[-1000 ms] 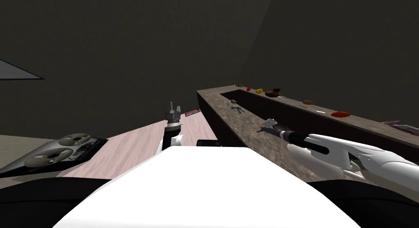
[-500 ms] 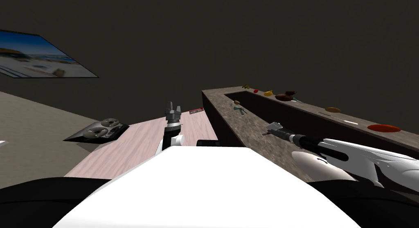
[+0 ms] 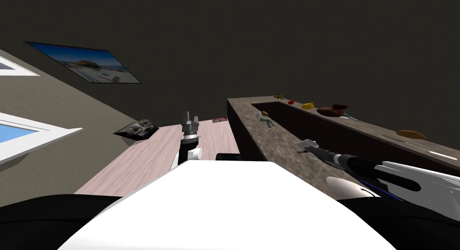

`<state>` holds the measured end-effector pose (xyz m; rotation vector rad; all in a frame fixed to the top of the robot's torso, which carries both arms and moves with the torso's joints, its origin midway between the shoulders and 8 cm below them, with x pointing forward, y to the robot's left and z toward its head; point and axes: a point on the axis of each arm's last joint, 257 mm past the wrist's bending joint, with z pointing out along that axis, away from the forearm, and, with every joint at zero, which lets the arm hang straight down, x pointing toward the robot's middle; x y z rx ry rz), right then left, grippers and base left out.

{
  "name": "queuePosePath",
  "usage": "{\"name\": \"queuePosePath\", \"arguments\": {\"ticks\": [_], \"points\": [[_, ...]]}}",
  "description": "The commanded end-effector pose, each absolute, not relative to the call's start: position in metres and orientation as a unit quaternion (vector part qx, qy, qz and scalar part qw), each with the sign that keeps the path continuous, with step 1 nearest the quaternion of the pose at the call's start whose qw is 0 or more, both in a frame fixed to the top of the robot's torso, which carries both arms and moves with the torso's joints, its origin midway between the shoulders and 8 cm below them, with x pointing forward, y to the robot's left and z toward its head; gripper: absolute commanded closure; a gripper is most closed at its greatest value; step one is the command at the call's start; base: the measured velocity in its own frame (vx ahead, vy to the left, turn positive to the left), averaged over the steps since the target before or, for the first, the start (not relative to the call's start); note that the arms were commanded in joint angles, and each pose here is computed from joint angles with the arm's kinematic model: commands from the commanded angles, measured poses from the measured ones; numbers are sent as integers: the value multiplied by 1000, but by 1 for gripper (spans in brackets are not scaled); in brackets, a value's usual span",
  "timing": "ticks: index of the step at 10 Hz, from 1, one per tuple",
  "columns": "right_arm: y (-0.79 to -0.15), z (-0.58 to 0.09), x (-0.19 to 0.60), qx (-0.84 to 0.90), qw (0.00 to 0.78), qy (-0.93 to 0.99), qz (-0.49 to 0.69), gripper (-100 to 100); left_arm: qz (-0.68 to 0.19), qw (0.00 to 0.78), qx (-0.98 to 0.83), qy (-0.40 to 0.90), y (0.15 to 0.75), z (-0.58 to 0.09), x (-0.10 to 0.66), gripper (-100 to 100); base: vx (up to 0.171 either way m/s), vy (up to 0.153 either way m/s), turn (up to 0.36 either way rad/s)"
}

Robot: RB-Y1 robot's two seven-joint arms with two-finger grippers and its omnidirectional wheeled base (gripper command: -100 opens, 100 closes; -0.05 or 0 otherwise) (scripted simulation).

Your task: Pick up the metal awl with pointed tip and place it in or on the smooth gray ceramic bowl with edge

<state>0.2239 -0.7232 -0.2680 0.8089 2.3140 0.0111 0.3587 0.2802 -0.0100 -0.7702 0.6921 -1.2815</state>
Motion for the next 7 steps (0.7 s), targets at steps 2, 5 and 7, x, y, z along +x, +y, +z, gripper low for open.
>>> {"name": "queuePosePath", "arguments": {"ticks": [2, 5, 7], "points": [[-753, -264, 193, 342, 333, 878, -17, 100, -571, 679, -343, 308, 280, -10, 359, 0, -60, -45, 224], [-766, -260, 180, 354, 331, 874, -27, 100, -571, 679, -343, 308, 280, -10, 359, 0, -32, -33, 69], [-779, -256, 166, 366, 329, 870, -37, 100, -571, 679, -343, 308, 280, -10, 359, 0, -34, -32, 127]]}}
